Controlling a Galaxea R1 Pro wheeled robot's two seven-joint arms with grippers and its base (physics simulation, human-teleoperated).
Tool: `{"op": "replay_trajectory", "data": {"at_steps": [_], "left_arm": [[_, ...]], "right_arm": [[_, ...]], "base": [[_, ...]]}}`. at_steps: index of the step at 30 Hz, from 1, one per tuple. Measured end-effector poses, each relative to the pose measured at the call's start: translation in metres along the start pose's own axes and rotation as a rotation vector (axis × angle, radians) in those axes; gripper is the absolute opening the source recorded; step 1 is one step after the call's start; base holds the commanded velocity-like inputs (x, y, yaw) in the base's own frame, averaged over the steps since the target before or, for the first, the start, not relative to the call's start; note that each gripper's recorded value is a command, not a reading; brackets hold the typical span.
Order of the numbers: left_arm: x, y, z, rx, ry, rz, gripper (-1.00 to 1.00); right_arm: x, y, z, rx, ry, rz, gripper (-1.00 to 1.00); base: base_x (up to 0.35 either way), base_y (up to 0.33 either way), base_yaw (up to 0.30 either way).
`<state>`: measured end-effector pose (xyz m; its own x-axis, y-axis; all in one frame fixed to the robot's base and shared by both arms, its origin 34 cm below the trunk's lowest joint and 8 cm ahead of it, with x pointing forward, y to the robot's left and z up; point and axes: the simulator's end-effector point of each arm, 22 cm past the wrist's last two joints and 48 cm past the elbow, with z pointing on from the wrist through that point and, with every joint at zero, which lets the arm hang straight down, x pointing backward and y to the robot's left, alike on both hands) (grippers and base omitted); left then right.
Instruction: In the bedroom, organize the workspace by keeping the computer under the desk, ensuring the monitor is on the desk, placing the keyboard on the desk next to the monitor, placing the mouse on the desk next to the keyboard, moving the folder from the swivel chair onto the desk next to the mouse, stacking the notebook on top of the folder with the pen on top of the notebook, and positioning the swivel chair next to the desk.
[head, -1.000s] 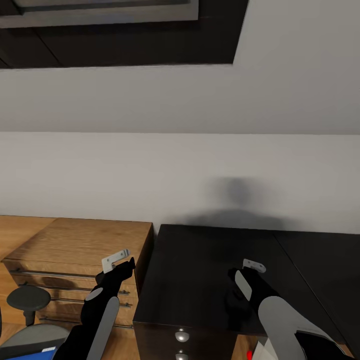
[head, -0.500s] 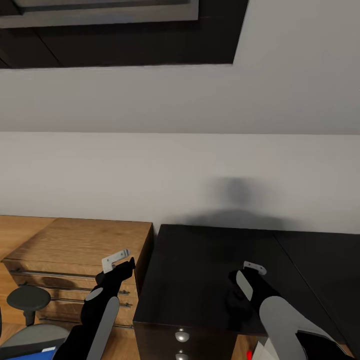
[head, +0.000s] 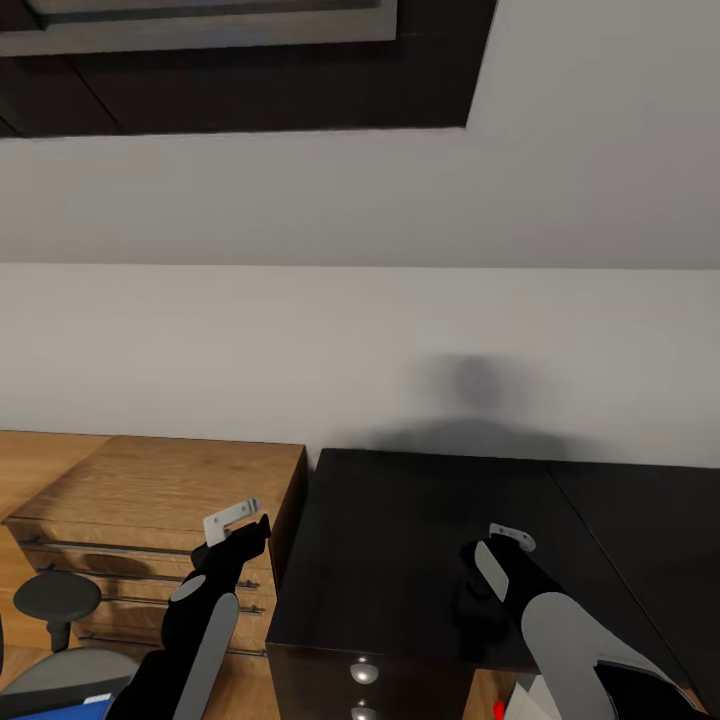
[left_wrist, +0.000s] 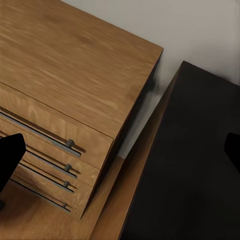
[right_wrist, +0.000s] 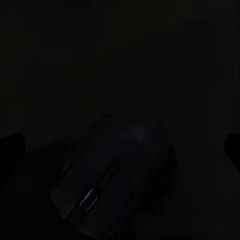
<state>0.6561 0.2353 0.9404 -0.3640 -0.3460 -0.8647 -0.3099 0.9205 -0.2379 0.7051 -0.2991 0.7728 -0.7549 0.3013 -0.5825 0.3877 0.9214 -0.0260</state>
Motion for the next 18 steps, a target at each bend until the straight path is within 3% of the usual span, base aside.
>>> {"op": "replay_trajectory", "data": {"at_steps": [18], "left_arm": [[0.010,0.004,0.006,-0.003,0.000,-0.002,1.00]], "right_arm": [[0.007,-0.003,0.011,0.019,0.001,-0.001,1.00]], "base": [[0.000,0.000,0.000]]}}
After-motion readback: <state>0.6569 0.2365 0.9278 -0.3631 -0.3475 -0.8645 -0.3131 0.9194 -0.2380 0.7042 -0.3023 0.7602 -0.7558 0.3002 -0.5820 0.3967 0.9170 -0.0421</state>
